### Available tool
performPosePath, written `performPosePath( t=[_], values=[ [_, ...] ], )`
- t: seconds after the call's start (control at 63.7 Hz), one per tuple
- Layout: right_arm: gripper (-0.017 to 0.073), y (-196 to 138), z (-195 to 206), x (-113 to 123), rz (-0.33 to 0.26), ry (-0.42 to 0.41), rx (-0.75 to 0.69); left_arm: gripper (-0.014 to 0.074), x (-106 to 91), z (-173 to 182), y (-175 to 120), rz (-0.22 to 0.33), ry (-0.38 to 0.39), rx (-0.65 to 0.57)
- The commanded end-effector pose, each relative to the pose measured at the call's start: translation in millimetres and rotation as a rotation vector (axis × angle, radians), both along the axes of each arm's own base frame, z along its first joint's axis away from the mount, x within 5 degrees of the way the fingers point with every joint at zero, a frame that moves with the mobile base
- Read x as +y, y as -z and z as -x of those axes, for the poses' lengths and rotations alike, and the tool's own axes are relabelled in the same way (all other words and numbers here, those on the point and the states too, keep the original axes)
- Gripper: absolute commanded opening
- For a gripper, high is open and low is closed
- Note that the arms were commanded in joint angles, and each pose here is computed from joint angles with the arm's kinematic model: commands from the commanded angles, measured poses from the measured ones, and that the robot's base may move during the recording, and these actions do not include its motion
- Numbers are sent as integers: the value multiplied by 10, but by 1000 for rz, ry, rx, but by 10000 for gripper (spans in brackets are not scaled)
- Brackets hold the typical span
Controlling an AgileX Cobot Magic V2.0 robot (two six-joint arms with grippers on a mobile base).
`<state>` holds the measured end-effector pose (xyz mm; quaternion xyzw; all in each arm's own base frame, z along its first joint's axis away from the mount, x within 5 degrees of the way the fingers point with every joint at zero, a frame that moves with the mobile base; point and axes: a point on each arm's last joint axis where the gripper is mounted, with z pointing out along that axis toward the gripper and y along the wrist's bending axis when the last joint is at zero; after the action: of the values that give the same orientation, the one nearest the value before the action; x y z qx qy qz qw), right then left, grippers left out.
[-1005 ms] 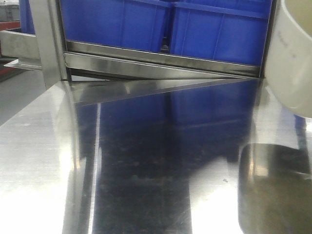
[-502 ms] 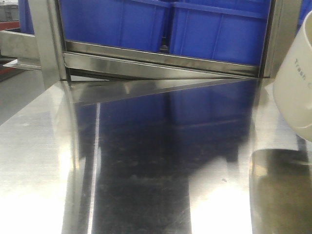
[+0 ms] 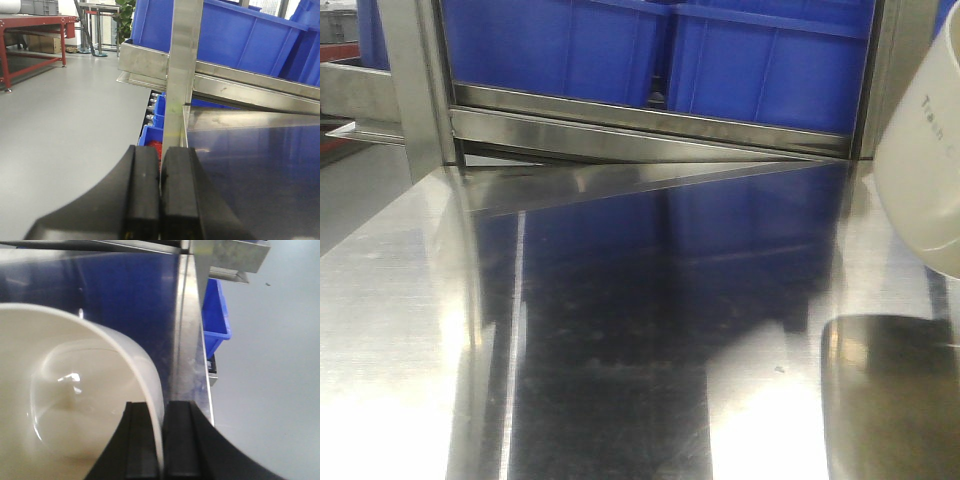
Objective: Move white bin to right shelf second layer
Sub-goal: 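Lift the white bin off the table with the right gripper, then hold the bin in the right gripper while driving away from the table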
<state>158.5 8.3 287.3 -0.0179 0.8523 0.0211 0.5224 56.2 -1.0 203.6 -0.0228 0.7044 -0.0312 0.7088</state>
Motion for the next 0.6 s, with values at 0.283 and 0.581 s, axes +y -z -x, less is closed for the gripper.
performPosePath(
  t=[0.283, 0.581],
  values=[
    [55, -250, -28, 59, -16, -29, -160, 85, 4, 3, 14, 7, -1, -68],
    [55, -250, -28, 59, -16, -29, -160, 85, 4, 3, 14, 7, -1, -68]
  ],
)
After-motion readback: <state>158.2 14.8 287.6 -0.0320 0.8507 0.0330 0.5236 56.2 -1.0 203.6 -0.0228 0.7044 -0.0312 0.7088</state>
